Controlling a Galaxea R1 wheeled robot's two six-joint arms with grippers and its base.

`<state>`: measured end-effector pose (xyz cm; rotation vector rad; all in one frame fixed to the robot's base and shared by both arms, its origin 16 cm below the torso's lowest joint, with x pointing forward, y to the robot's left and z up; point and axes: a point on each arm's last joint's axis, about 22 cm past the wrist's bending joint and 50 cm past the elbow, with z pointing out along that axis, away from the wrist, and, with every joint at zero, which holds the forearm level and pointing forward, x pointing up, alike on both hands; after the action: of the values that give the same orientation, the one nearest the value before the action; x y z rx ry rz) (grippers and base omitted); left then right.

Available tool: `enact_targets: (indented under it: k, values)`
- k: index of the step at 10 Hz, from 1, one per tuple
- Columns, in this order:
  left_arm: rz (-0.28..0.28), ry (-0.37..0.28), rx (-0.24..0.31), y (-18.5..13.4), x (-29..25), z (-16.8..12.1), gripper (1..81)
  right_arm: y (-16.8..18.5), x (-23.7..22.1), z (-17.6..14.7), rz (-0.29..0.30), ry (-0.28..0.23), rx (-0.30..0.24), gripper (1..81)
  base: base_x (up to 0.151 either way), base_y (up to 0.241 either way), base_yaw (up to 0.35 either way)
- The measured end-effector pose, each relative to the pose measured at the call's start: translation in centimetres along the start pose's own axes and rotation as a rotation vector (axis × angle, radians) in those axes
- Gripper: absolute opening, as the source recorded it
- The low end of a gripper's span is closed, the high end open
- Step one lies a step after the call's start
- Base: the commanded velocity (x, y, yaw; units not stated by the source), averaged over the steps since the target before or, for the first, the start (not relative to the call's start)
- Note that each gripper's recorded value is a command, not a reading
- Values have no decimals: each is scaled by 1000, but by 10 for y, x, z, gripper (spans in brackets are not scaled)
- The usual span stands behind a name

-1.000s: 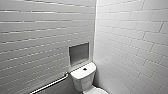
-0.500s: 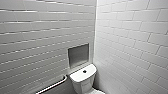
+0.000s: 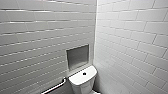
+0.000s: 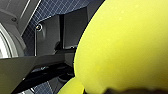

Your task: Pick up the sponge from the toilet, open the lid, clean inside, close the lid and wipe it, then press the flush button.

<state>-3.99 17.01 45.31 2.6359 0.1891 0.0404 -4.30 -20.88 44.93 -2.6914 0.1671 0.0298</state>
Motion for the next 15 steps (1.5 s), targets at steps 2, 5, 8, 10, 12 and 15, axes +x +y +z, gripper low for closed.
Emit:
enact_targets:
  k: [2, 5, 8, 10, 12, 15]
  values:
    - [0, 0, 1, -1, 0, 0, 811, 0, 0, 0, 0, 0, 0, 10, 93, 0, 0]
    - [0, -1, 0, 0, 0, 0, 811, 0, 0, 0, 0, 0, 0, 10, 94, 0, 0]
    - [0, 0, 0, 0, 1, 0, 811, 0, 0, 0, 1, 0, 0, 10, 88, 0, 0]
    - [0, -1, 1, 0, 0, 0, 811, 0, 0, 0, 1, -1, 1, 10, 39, 0, 0]
    - [2, 5, 0, 0, 7, 0, 811, -1, 6, 0, -1, 3, 1, 10, 0, 0, 0]
    - [-2, -7, 2, 0, -2, 0, 811, 0, -2, 0, 2, -4, -1, 10, 0, 0, 0]
